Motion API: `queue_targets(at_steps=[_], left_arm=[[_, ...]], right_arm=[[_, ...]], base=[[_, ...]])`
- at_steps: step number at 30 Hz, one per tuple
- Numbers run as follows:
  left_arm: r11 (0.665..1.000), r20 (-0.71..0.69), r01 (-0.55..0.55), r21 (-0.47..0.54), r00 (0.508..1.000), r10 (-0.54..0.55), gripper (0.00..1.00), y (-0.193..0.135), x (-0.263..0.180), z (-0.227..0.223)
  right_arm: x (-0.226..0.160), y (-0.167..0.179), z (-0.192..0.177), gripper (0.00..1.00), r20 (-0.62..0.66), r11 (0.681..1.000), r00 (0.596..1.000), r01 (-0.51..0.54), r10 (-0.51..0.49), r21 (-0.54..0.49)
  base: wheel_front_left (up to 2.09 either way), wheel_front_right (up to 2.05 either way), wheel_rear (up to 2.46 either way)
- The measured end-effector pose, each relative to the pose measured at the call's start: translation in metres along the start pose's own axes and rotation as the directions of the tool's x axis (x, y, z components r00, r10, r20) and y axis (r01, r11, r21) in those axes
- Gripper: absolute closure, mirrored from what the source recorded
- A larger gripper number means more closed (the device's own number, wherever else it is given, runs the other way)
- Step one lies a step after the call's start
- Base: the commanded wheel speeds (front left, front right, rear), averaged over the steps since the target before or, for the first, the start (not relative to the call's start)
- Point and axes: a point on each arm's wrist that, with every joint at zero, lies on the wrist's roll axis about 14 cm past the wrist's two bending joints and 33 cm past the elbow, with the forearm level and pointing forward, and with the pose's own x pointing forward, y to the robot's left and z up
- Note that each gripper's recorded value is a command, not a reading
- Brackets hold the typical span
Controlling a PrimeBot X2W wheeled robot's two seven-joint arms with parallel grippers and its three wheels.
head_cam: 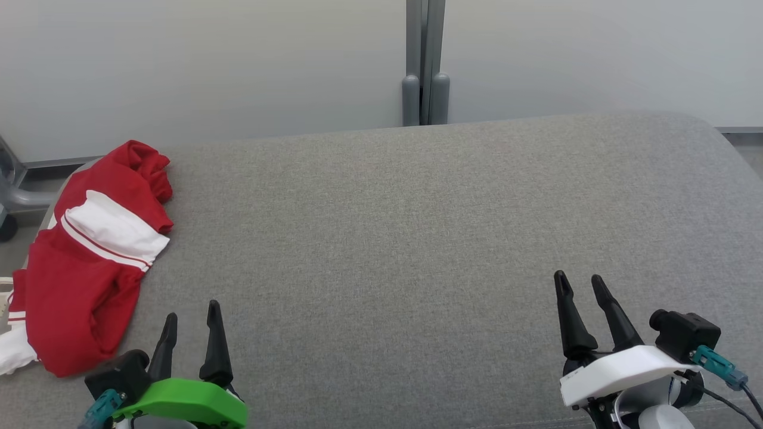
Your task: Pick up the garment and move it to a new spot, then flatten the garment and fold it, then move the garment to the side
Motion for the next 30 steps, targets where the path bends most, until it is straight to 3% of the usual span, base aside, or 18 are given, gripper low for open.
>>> queue_targets(at_steps=[14, 30], left_arm=[[0.991, 0.001, 0.039, 0.128, 0.999, -0.040, 0.00, -0.008, -0.004, -0.007], [0.978, 0.003, 0.039, 0.206, 0.999, -0.040, 0.00, -0.004, -0.008, -0.012]], right_arm=[[-0.004, 0.004, -0.005, 0.00, -0.009, 0.991, 1.000, -0.025, 0.024, -0.133], [-0.007, 0.006, -0.010, 0.00, -0.025, 0.966, 0.999, -0.051, 0.047, -0.253]], base=[[0.00, 0.00, 0.00], [0.00, 0.00, 0.00]])
